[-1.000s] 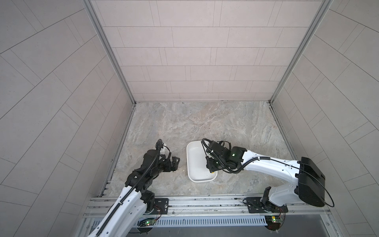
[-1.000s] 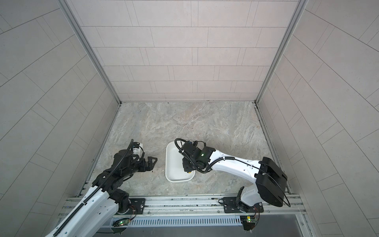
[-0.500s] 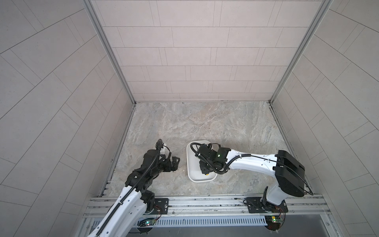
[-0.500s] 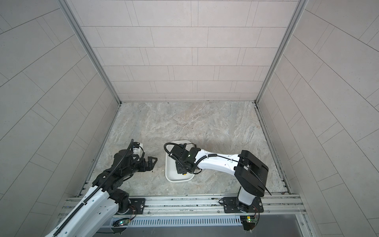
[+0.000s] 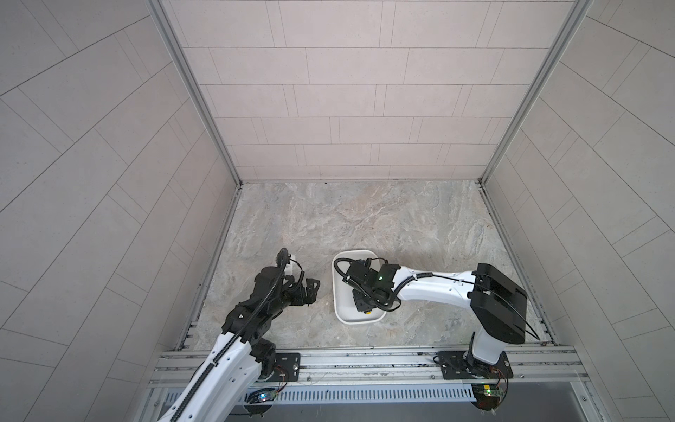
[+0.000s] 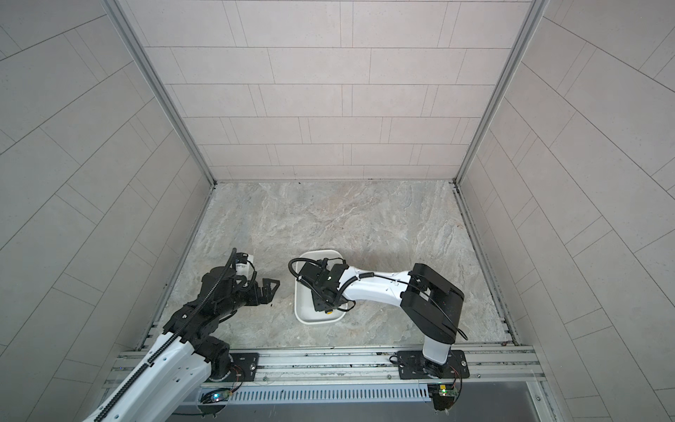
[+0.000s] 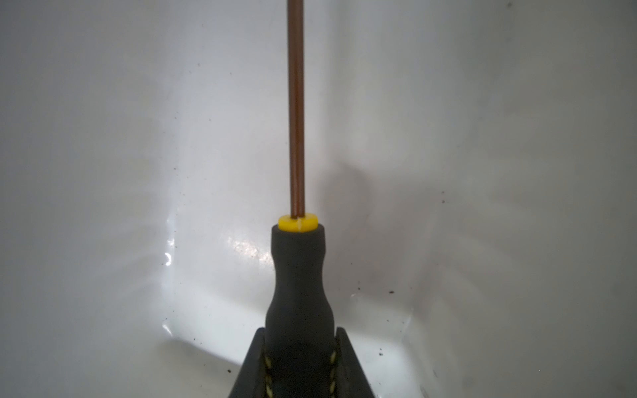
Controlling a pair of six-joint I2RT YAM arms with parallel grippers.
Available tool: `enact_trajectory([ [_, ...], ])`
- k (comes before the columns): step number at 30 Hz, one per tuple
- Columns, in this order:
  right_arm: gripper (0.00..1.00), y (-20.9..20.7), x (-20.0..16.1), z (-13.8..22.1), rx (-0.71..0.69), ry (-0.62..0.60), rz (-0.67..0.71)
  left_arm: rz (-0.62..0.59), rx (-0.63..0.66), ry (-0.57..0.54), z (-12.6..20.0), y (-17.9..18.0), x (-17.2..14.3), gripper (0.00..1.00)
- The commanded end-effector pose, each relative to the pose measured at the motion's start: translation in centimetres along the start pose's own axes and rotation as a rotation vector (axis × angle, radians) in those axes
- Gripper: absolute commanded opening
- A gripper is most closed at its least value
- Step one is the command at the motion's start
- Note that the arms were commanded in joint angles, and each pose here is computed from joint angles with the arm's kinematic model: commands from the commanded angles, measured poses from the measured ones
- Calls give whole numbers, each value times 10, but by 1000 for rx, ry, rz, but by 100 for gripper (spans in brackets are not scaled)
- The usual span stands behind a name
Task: Put the screwdriver in the bin
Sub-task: Place the screwdriver into the bin.
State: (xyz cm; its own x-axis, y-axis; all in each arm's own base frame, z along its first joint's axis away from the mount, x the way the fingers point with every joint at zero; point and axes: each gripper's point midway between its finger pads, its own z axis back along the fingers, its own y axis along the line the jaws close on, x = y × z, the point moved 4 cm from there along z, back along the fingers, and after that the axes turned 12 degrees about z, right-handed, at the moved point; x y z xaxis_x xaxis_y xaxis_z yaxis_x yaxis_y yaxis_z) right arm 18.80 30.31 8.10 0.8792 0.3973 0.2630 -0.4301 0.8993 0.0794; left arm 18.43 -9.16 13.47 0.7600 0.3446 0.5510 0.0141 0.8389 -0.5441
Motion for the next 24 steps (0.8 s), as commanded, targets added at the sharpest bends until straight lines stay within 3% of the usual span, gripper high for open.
enact_trajectory([
  [1, 5, 0, 3, -1, -29, -3, -4, -8, 22, -8, -1, 4, -1, 100],
  [6, 18, 2, 3, -3, -31, 10, 9, -8, 24, -9, -1, 4, -1, 100],
  [10, 40, 3, 5, -2, -32, 9, 16, -6, 27, -8, -1, 5, -1, 100],
  [13, 48, 3, 6, 0, -33, 9, 22, -3, 37, -11, -1, 6, -1, 100],
  [20, 54, 3, 8, 15, -27, -6, 41, -2, 38, -11, -1, 6, -1, 100],
  [24, 54, 3, 11, 43, -9, -37, 91, 1, 46, -15, -1, 7, 0, 100],
])
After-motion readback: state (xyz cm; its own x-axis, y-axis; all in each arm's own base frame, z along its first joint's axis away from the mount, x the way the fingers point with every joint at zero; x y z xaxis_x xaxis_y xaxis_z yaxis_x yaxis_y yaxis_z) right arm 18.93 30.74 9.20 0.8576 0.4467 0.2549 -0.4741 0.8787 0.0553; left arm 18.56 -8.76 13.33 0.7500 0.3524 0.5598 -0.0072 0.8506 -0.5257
